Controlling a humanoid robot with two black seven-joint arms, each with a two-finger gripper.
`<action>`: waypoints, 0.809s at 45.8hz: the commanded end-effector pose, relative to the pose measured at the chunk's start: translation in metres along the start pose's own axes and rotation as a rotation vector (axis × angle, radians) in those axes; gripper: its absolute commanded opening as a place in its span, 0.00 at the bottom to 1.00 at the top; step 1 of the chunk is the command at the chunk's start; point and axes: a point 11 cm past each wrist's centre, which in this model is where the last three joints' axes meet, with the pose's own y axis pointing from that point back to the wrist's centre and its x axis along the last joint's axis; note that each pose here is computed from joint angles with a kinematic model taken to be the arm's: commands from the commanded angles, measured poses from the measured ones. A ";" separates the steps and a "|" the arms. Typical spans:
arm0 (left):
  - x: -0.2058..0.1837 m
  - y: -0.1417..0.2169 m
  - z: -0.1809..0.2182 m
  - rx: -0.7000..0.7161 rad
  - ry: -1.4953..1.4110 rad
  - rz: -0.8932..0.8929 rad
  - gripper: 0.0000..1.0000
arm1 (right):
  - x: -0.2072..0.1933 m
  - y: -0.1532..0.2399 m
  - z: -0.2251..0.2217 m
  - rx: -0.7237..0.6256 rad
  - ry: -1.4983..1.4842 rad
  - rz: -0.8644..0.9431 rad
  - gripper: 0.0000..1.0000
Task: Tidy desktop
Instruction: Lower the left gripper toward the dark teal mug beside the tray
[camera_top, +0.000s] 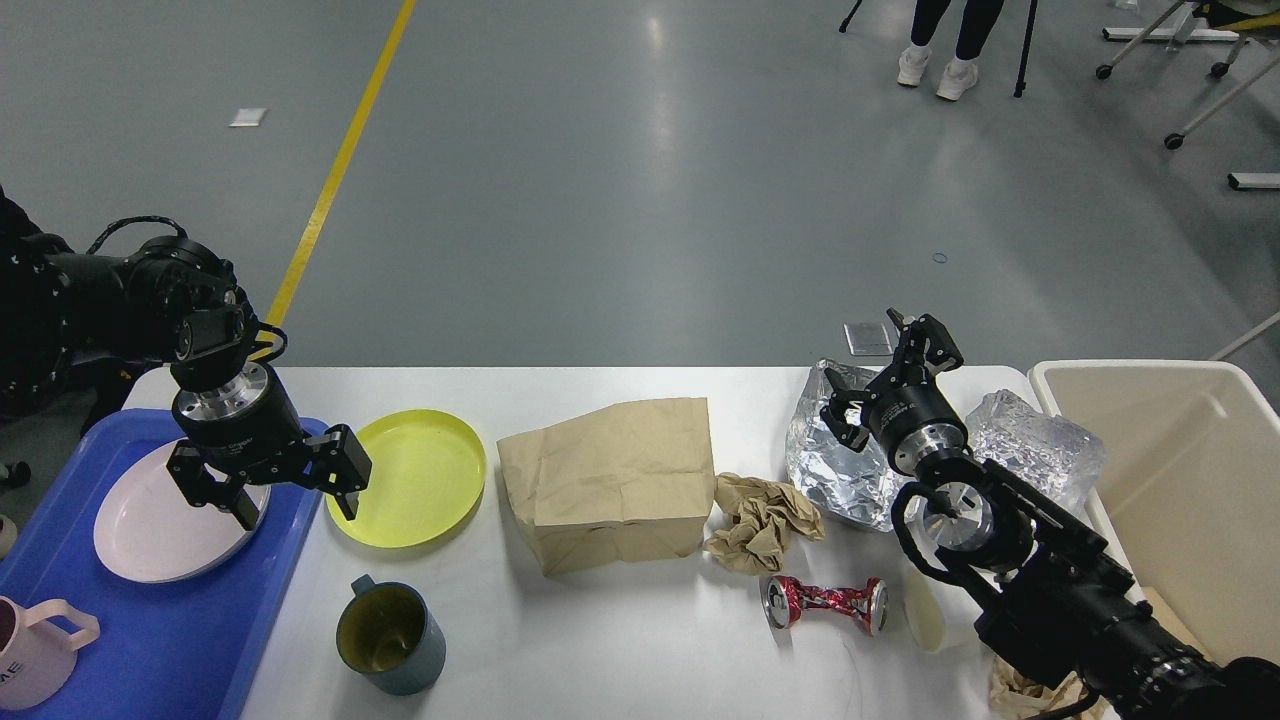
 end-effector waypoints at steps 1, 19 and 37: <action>-0.006 -0.011 -0.004 0.007 0.002 -0.027 0.97 | 0.000 0.000 0.000 0.000 0.000 0.001 1.00; -0.013 -0.027 0.011 -0.053 -0.003 -0.064 0.97 | 0.000 0.000 0.000 0.000 0.000 -0.001 1.00; -0.039 -0.042 0.007 -0.028 -0.011 -0.160 0.97 | 0.000 0.000 0.000 0.000 0.000 0.001 1.00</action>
